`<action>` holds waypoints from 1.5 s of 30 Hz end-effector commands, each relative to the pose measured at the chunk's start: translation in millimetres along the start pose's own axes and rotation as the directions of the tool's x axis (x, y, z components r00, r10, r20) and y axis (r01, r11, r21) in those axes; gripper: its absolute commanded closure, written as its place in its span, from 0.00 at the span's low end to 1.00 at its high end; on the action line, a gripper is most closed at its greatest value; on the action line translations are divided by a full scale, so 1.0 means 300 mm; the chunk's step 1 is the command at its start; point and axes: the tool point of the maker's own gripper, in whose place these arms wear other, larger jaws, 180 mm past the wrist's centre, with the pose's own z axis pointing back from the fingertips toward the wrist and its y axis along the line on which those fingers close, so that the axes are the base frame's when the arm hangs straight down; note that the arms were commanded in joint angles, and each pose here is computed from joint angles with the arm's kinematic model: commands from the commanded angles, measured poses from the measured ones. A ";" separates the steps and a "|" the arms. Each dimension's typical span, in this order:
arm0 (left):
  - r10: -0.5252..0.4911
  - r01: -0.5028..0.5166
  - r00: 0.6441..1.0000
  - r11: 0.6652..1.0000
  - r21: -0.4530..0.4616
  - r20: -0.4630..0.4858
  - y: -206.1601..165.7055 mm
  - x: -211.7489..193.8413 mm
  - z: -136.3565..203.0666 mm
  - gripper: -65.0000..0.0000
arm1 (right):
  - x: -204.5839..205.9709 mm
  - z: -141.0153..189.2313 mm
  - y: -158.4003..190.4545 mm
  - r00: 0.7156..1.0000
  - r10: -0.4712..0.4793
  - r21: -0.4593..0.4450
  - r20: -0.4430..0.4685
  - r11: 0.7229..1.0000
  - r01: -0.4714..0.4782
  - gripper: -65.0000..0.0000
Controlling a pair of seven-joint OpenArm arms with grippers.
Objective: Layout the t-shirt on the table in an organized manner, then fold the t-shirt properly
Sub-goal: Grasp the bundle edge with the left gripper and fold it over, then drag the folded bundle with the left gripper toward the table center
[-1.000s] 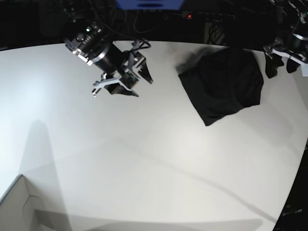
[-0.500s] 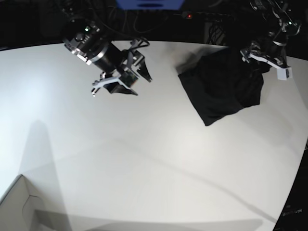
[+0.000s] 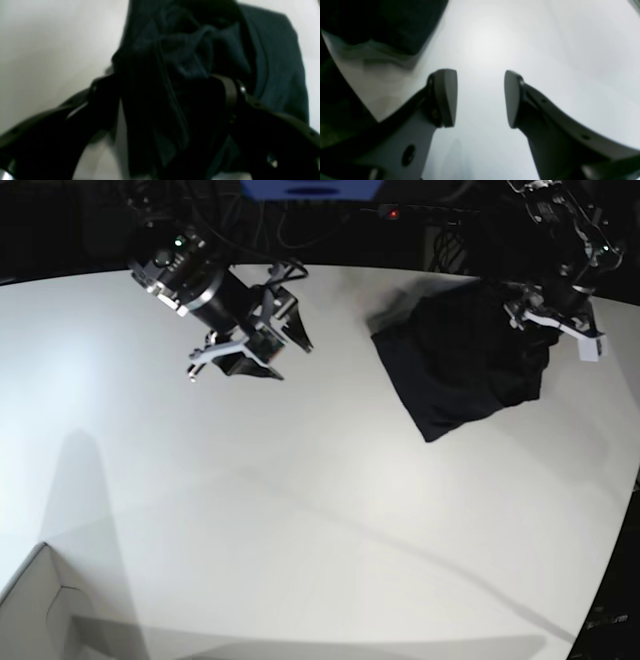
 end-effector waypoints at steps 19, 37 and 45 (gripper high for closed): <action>-0.405 0.359 0.886 0.908 -0.218 -0.228 -0.226 0.034 -0.287 1.00 | -0.152 0.158 -0.271 0.993 -0.081 -0.263 -0.080 0.963 0.058 0.53; -0.965 0.895 0.127 0.011 -0.446 0.230 -1.008 -0.063 -0.457 1.00 | -0.356 0.392 -0.438 0.944 -0.299 -0.558 -0.137 0.811 0.176 0.53; -0.944 0.868 -0.027 -0.185 -0.461 0.329 -1.125 -0.138 -0.491 1.00 | -0.437 0.495 -0.455 0.905 -0.406 -0.665 -0.124 0.711 0.228 0.53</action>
